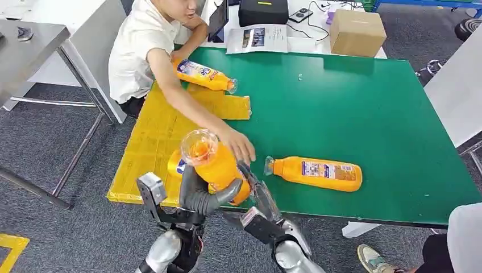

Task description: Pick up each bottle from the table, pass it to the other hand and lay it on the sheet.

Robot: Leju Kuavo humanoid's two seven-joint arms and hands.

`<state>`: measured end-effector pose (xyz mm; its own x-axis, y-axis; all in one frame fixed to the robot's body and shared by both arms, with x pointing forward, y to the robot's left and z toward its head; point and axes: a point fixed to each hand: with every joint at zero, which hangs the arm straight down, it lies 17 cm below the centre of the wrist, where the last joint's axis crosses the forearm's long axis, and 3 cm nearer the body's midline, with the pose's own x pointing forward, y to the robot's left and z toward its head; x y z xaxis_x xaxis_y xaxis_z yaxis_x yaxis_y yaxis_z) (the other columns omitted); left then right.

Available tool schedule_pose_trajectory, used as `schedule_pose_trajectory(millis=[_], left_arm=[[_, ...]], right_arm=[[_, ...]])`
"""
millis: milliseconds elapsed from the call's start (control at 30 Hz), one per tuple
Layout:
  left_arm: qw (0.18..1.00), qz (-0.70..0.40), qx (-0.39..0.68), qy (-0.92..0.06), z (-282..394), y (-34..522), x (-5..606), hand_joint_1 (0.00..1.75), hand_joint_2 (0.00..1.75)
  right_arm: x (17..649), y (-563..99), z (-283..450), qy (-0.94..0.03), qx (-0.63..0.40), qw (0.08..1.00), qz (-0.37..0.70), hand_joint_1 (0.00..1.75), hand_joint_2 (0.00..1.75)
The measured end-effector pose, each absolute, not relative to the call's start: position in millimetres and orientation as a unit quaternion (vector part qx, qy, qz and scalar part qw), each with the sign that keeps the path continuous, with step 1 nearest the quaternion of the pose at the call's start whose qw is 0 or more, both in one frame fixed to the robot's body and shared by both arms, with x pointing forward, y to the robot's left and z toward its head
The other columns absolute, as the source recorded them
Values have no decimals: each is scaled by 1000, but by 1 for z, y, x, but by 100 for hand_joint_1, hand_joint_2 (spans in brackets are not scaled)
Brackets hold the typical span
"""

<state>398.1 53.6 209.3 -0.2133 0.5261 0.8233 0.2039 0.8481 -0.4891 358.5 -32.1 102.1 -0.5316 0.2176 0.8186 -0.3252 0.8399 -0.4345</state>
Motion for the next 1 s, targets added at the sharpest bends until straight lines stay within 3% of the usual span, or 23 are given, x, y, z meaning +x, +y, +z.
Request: schedule_pose_trajectory(millis=[133, 600, 633, 733, 833, 1000], left_arm=[[559, 90, -152, -810, 209, 80, 393, 175, 175], [554, 111, -108, -818, 207, 131, 380, 175, 175], [547, 100, -87, -827, 210, 134, 379, 175, 175], [515, 8, 24, -857, 219, 133, 378, 175, 175], [473, -158, 139, -856, 212, 102, 389, 175, 175], [432, -368, 209, -796, 156, 52, 425, 175, 175]], right_arm=[[352, -65, 102, -841, -43, 467, 270, 0, 0], [352, -145, 128, -857, -186, 436, 203, 0, 0], [351, -148, 130, -858, -188, 435, 200, 0, 175], [350, -146, 132, -860, -180, 431, 205, 0, 175], [353, -142, 134, -862, -165, 432, 207, 0, 175], [370, -133, 154, -876, -141, 418, 196, 0, 175]])
